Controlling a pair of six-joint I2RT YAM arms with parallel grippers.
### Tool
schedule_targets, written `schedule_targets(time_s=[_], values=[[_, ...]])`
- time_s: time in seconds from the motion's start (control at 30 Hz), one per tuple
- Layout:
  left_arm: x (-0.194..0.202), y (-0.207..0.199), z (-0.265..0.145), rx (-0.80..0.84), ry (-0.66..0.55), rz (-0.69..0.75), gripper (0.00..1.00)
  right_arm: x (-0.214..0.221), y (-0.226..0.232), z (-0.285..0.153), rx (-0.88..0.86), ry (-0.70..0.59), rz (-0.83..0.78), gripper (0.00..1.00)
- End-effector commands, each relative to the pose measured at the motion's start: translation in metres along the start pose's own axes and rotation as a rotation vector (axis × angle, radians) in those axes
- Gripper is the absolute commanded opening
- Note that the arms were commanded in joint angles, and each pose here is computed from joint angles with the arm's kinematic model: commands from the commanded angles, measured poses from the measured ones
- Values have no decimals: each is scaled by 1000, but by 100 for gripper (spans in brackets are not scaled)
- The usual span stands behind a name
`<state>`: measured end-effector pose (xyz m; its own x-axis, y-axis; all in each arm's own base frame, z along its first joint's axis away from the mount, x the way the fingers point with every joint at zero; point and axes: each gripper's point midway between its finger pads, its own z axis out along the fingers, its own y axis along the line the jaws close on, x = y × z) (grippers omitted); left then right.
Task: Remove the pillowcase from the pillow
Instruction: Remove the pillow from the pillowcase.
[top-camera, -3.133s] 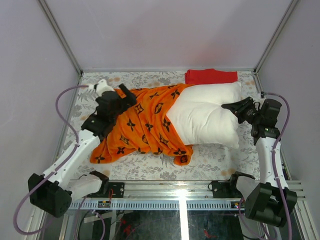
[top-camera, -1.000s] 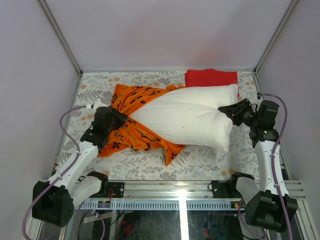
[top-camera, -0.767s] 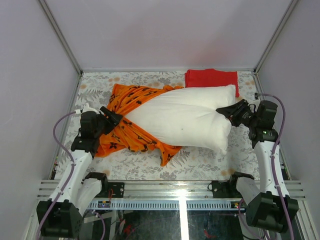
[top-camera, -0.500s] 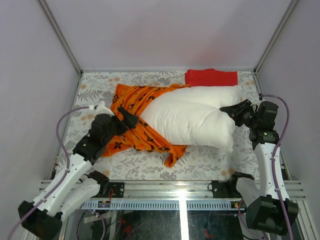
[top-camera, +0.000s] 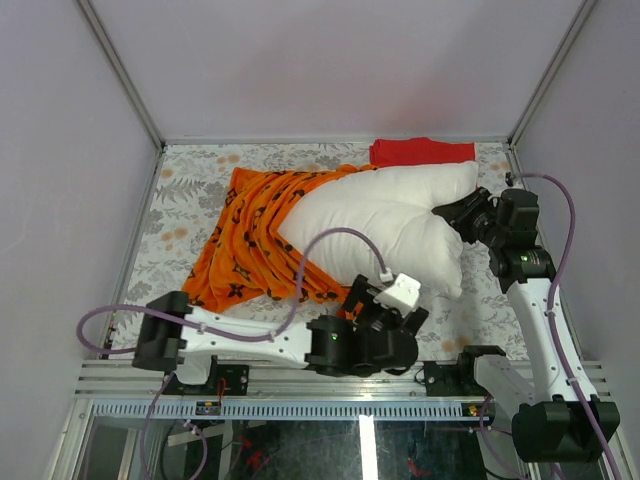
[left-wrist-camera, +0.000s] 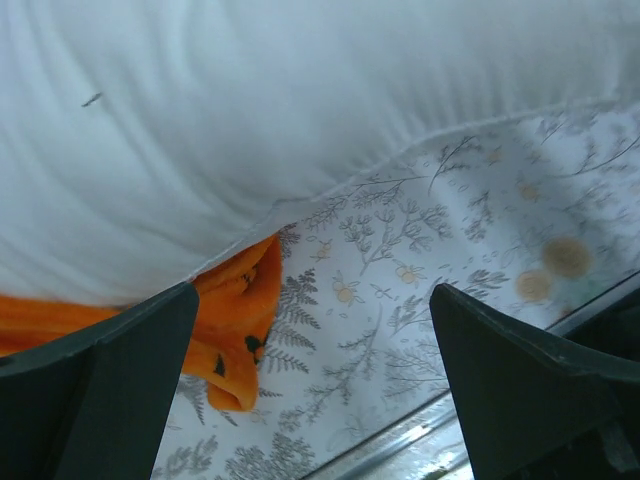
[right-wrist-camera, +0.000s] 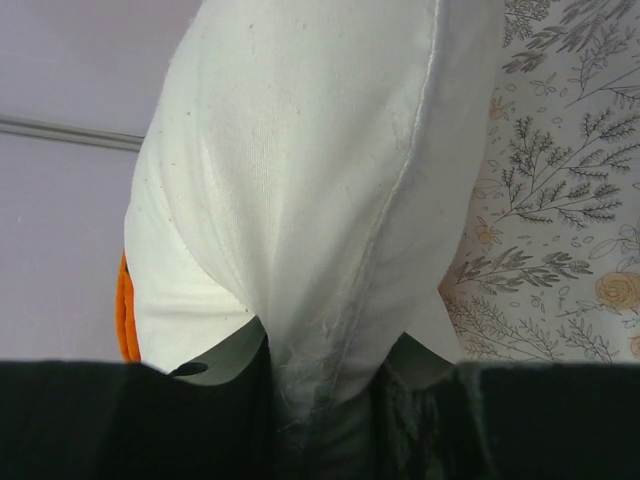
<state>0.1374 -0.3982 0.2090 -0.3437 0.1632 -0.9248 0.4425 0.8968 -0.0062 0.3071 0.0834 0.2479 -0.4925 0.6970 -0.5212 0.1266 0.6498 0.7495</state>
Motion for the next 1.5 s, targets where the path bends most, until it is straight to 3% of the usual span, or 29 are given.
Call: schedule_targets(time_s=[0.0,0.17,0.27,0.37,0.5,0.7,0.93,0.97,1.0,1.07,1.23,1.37,1.43,1.47], values=[[-22,-5,13,-85,-134,187,100,-32,28,-9,-64,-126,-60,0],[-48,-22,1,16,-285,224,100,-29,28,-11,-72,-119,-72,0],[-59,-26,-5,49,-353,338,100,-26,29,-10,-80,-105,-71,0],[-54,-44,0,147,-361,463,100,-25,32,-10,-93,-97,-67,0],[-41,-66,19,277,-273,565,100,-25,35,-11,-104,-97,-61,0],[-47,-61,50,225,-295,614,100,-26,39,-15,-118,-98,-57,0],[-75,-6,106,11,-347,536,100,-26,45,-19,-135,-95,-60,0],[-75,-1,113,5,-332,526,97,-27,45,-19,-133,-97,-62,0],[-75,5,119,-2,-317,513,75,-26,44,-19,-132,-96,-61,0],[-79,21,131,-25,-283,432,2,-27,44,-19,-132,-96,-62,0],[-122,87,126,41,-285,52,0,-21,52,-17,-188,-62,-81,1],[-177,159,86,72,-378,-217,0,-15,63,-19,-256,-27,-130,67],[-195,189,73,19,-406,-293,0,-15,61,-21,-254,-43,-149,88],[-204,202,64,-19,-420,-322,0,-16,60,-23,-254,-54,-156,94]])
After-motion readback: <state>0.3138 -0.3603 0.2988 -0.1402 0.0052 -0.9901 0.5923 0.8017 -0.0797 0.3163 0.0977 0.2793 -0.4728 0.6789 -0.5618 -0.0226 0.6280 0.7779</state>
